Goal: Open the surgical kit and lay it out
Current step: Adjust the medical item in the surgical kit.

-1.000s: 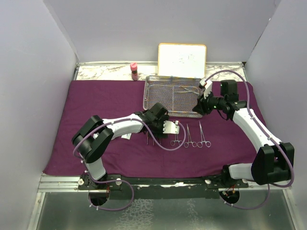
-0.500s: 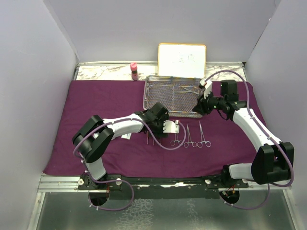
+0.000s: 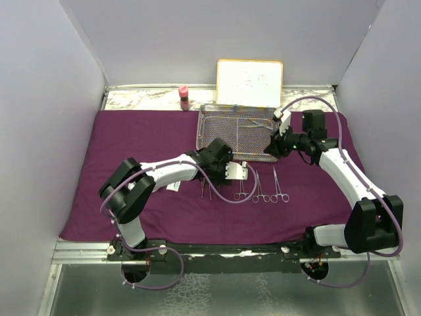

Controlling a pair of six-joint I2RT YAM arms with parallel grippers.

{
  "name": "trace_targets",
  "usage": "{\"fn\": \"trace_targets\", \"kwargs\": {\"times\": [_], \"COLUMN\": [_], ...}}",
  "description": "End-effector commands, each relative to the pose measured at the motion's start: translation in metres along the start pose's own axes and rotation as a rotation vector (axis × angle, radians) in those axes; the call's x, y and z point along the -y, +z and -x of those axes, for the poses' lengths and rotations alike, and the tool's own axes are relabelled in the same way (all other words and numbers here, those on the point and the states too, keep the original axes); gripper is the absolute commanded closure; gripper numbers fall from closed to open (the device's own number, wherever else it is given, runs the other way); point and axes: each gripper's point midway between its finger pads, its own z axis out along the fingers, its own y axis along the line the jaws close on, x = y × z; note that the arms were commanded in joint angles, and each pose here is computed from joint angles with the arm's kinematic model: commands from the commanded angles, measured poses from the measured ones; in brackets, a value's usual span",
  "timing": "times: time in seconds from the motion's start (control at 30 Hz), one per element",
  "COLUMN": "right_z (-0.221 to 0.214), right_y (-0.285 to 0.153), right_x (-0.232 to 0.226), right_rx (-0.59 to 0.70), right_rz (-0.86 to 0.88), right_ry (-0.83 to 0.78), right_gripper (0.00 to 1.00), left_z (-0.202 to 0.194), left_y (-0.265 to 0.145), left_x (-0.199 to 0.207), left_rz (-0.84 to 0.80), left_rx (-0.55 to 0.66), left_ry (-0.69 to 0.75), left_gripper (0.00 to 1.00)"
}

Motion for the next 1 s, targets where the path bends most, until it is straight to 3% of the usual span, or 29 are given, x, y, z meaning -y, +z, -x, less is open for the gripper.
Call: {"fn": "trace_targets", "kwargs": {"times": [0.0, 0.13, 0.27, 0.97], "right_z": [0.001, 0.002, 0.003, 0.001], "right_y": [0.002, 0.001, 0.001, -0.001], "right_x": [-0.001, -0.001, -0.001, 0.002], "right_rx": [0.015, 0.018, 0.019, 0.019], "right_rz": [0.017, 0.015, 0.013, 0.009], "right_ry": [0.0, 0.0, -0.001, 0.008], "right_gripper": [0.65, 0.65, 0.65, 0.65], "left_z": [0.02, 0.047, 0.058, 0.043], "left_y": [-0.011, -0.029, -0.03, 0.0], "left_x": [-0.004, 0.007, 0.03, 0.067], "left_rz": [-0.01, -0.061, -0.115, -0.191], "left_rx": [0.062, 0.178, 0.212, 0.121], "left_ry": [-0.023, -0.034, 0.0, 0.064], "left_gripper": [0.31, 0.31, 0.31, 0.31]}}
